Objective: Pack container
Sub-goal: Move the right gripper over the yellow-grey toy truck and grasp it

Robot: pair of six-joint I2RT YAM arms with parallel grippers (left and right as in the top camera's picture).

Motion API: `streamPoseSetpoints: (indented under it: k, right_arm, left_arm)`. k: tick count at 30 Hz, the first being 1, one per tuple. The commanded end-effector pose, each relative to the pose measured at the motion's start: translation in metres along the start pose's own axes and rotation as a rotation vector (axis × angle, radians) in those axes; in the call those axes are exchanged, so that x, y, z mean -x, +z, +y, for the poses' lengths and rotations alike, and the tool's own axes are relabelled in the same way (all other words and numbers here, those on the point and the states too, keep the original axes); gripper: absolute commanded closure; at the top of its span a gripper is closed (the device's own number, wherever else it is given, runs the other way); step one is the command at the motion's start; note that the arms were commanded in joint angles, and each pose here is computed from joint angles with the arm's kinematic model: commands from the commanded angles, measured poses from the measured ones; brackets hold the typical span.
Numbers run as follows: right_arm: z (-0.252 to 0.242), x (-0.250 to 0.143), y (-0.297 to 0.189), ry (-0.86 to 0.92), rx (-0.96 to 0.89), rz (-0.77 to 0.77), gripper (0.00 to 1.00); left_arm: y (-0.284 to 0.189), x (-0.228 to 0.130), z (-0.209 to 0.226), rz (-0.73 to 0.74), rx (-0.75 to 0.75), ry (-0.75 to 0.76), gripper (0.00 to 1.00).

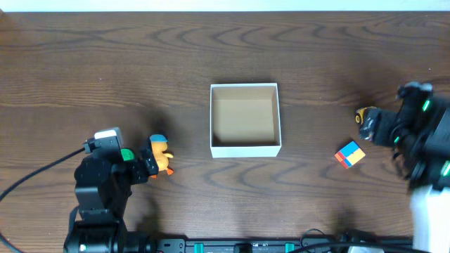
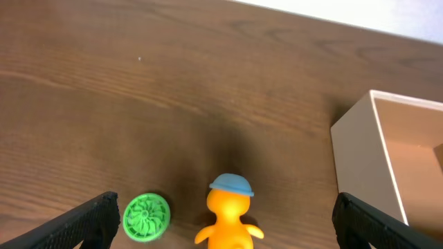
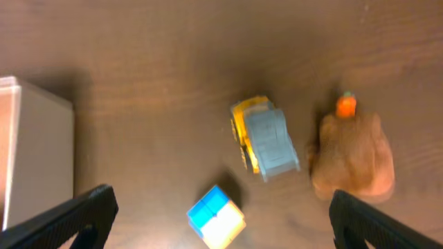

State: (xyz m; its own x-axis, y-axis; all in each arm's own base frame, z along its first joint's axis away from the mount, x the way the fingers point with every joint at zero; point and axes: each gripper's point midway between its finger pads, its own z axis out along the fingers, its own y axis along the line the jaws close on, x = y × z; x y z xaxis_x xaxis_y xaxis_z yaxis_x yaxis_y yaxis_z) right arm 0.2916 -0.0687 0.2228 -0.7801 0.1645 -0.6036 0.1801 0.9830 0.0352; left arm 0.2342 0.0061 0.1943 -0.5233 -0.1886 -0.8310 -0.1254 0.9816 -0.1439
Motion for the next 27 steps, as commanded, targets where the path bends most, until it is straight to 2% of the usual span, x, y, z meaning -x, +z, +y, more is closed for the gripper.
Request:
streamPoseSetpoints:
  k: [1, 5, 12, 18, 27]
  right_arm:
    - [-0.014, 0.006, 0.020, -0.069, 0.034, 0.165, 0.01]
    - [-0.031, 0.004, 0.046, -0.039, 0.006, 0.323, 0.01]
    - [-0.063, 0.004, 0.096, -0.121, -0.120, 0.385, 0.01]
    - [-0.055, 0.003, 0.125, -0.168, -0.048, 0.396, 0.01]
    - [-0.045, -0.034, 0.173, -0.170, 0.016, 0.549, 0.01]
  left_arm:
    - [-0.001, 0.007, 0.002, 0.001, 0.016, -0.017, 0.02]
    - [-0.001, 0.007, 0.002, 0.002, 0.017, -0.017, 0.02]
    - [-0.001, 0.006, 0.002, 0.005, 0.017, -0.016, 0.02]
    - [-0.001, 0.006, 0.002, 0.006, 0.018, -0.016, 0.02]
    - [-0.001, 0.005, 0.002, 0.006, 0.018, -0.016, 0.02]
